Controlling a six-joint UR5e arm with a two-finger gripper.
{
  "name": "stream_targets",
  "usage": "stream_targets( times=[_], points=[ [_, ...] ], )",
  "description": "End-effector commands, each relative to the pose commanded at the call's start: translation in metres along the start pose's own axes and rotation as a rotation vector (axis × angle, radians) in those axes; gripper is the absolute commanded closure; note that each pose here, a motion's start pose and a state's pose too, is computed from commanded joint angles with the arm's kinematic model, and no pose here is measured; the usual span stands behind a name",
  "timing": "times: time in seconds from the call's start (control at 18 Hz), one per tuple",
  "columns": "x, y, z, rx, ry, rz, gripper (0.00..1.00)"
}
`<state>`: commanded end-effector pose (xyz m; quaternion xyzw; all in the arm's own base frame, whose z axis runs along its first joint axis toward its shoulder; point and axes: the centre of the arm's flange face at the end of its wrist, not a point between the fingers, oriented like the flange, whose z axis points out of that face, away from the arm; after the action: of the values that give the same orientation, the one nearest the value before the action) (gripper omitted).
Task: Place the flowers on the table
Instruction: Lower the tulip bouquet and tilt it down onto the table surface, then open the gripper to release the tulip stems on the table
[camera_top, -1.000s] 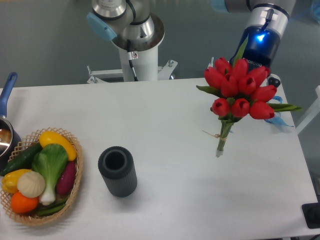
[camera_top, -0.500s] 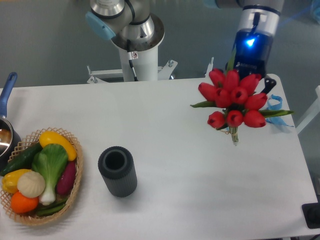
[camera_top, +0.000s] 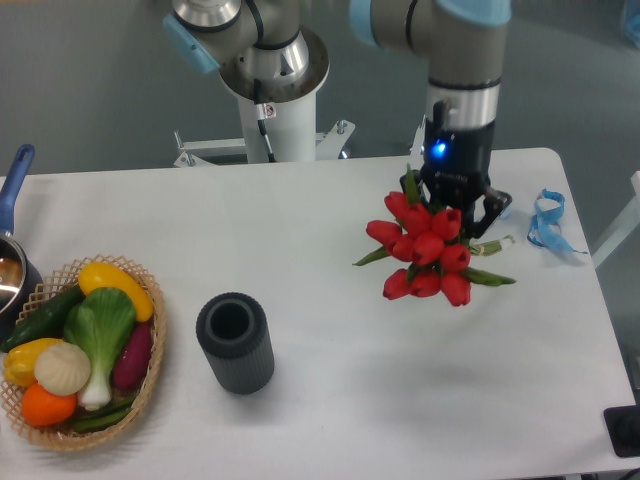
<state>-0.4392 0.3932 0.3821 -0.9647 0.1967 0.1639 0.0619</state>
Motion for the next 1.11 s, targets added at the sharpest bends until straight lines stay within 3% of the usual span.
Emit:
stream_targets(
  times=[0.22, 0.67, 1.11],
  points=[
    [0.009, -0.008, 0.041, -0.118, 0.061, 0.078, 0.64],
    [0.024, -0.035, 0.123, -0.217, 0.166, 0.156, 0.64],
    [0.024, -0.039, 0.153, -0.239, 0.198, 0.162, 0.61]
  ],
)
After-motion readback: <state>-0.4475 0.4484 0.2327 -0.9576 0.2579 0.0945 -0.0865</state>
